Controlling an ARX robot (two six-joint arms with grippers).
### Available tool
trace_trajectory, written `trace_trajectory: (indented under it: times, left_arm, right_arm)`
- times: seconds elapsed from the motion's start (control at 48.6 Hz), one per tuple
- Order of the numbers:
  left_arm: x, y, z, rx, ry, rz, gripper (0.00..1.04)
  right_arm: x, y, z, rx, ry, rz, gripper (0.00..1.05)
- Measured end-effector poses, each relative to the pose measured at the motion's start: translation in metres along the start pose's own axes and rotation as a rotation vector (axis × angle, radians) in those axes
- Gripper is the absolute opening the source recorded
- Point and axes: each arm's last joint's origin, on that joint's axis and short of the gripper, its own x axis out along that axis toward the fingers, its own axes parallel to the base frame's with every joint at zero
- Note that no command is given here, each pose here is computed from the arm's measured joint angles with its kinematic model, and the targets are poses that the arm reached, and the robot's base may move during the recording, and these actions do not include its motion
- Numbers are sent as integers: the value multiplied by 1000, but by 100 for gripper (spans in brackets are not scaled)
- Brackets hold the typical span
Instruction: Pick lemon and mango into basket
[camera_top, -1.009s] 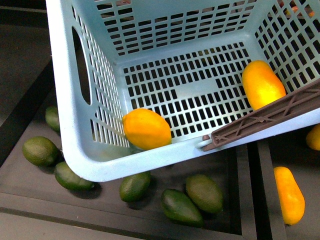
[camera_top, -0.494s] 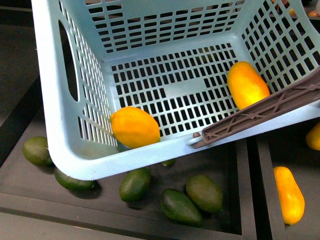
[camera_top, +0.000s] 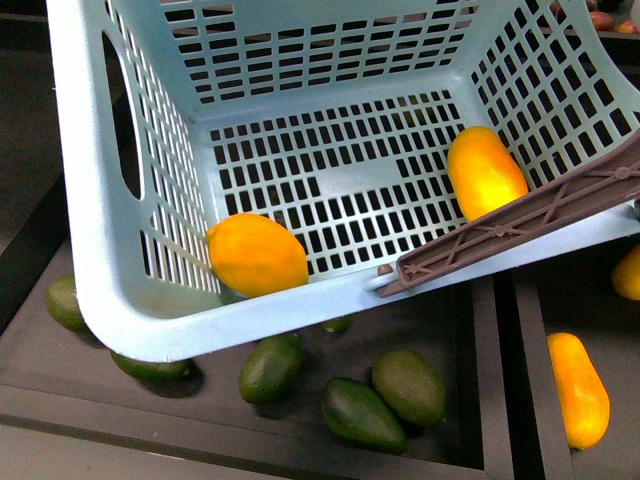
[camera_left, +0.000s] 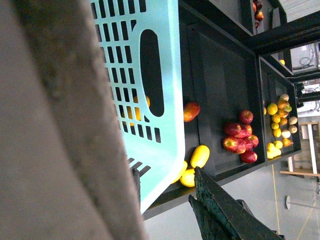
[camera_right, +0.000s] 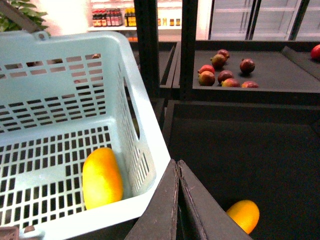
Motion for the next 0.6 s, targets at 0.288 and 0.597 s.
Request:
trace_trajectory:
  times: [0.288,0.597]
  left_arm:
    - [0,0,0,0,1,0,31]
    - [0,0,0,0,4,-3,31]
  right_arm:
    - [-12,0,5,-1,-16,-1,2]
    - [-22,0,6,-1,-21,-1,2]
